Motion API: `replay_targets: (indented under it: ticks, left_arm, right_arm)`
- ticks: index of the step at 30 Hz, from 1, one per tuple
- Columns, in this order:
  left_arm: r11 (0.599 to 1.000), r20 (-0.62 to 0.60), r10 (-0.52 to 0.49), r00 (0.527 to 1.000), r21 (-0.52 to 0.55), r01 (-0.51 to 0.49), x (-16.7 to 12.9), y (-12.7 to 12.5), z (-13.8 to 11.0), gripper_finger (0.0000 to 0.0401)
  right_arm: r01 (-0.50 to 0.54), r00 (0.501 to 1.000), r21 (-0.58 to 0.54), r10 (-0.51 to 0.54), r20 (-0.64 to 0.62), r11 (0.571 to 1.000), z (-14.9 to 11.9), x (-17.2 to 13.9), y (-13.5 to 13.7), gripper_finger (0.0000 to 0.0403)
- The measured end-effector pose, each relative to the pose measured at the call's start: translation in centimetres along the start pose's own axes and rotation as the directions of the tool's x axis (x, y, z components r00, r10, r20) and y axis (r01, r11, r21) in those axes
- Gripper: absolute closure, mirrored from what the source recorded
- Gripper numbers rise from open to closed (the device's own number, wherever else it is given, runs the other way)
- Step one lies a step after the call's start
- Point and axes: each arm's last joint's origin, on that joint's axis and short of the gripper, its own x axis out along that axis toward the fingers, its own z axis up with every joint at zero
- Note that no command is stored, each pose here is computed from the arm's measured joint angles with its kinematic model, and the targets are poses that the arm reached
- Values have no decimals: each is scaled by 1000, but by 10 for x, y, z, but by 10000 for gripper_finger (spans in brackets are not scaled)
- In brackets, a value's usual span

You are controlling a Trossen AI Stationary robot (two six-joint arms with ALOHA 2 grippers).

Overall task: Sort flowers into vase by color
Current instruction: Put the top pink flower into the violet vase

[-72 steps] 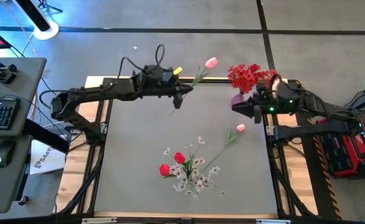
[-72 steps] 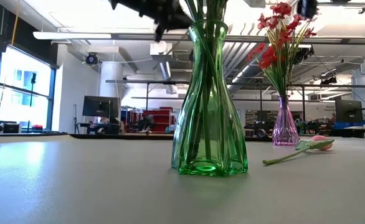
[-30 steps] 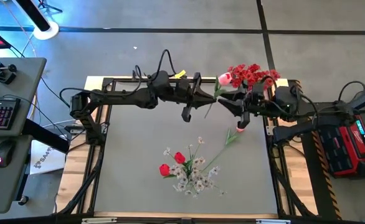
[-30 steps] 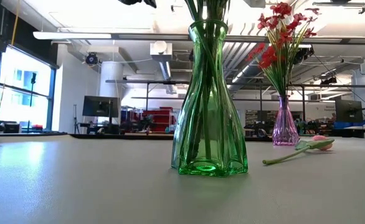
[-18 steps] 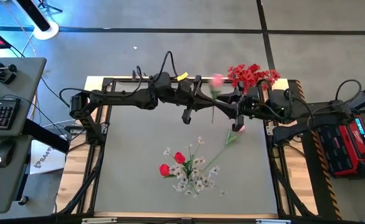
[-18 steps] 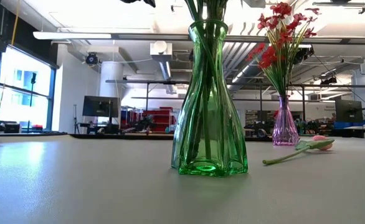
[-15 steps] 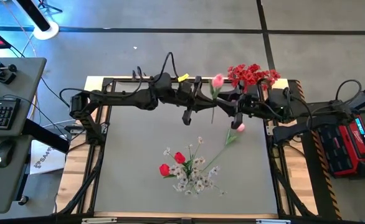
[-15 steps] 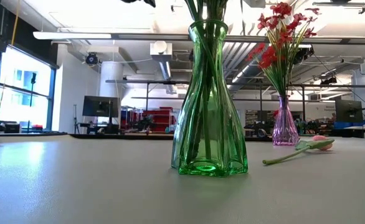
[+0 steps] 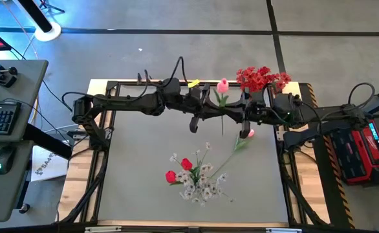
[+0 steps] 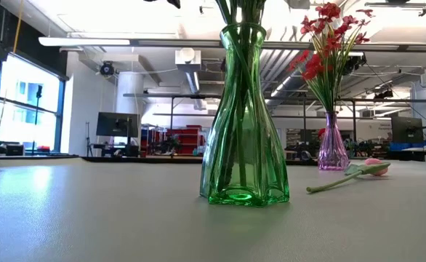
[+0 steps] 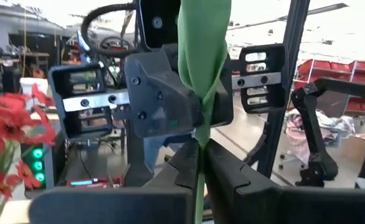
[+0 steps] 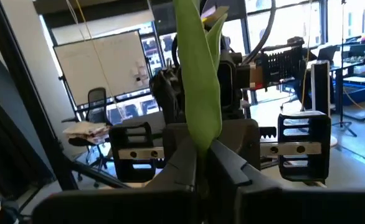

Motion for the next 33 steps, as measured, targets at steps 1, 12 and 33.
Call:
replay_targets:
  ticks: [1,12,33]
  left_arm:
    - [1000,-7,-1,1000,-3,1,0,-1,-1,388]
    - [993,-204,115,972,23,-113,-39,-5,26,298]
    - [971,-333,236,913,49,-233,-127,-10,53,272]
  right_arm:
    - [-1,1000,1,1,-4,1000,0,0,0,395]
    - [54,998,-26,-53,40,998,15,-25,-2,401]
    - [233,972,-74,-234,-5,970,29,-114,-8,403]
